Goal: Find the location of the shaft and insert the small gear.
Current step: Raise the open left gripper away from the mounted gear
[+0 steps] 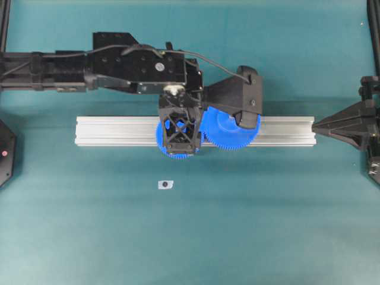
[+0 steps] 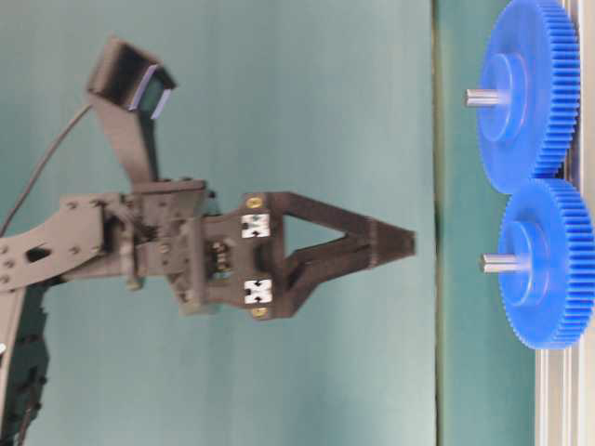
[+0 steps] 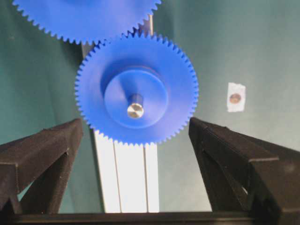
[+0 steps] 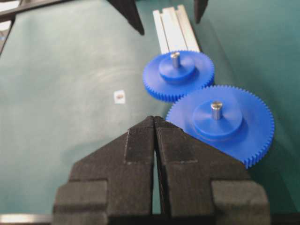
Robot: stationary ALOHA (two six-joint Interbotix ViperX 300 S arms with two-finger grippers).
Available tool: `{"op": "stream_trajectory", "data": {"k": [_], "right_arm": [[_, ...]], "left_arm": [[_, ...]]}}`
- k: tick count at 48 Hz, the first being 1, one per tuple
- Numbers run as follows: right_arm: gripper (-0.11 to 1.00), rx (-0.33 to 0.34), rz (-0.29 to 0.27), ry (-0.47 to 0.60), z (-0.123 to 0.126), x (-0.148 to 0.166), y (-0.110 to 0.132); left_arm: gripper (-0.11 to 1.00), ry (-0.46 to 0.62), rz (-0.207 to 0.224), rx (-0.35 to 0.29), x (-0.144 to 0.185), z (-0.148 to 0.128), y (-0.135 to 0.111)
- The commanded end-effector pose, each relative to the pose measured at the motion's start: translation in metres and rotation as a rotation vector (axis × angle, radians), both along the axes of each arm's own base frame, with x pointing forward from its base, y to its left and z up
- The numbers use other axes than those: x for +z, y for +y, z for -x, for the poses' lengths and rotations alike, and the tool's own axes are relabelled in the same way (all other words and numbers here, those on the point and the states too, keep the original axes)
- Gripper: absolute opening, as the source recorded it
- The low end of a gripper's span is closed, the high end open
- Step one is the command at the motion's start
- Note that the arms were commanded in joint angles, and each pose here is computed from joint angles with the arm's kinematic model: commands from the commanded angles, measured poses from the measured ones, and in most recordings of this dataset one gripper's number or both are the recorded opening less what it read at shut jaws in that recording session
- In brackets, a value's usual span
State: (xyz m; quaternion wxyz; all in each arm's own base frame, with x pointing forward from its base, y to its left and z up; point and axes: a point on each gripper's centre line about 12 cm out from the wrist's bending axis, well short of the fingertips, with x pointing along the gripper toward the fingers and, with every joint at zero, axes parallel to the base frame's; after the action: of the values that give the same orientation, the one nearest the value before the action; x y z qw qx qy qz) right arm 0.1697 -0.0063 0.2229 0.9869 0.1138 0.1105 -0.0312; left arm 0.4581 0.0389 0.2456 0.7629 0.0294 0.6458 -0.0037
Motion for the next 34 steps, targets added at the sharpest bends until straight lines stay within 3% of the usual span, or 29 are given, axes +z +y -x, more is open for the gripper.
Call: {"op": "stream_trajectory", "data": {"k": [1,34], "right_arm": [[-0.01,-0.005,-0.011,-0.013,-0.002,0.004,0.0],[-0.01,-0.005,-0.013,-0.013,-0.002,0.004,0.0]], "left_arm": [[0.93,-0.075,-0.007,0.001,0.032,0.005,0.0],[0.93,-0.096,-0.009,0.003,0.049,0.017,-0.001]]}}
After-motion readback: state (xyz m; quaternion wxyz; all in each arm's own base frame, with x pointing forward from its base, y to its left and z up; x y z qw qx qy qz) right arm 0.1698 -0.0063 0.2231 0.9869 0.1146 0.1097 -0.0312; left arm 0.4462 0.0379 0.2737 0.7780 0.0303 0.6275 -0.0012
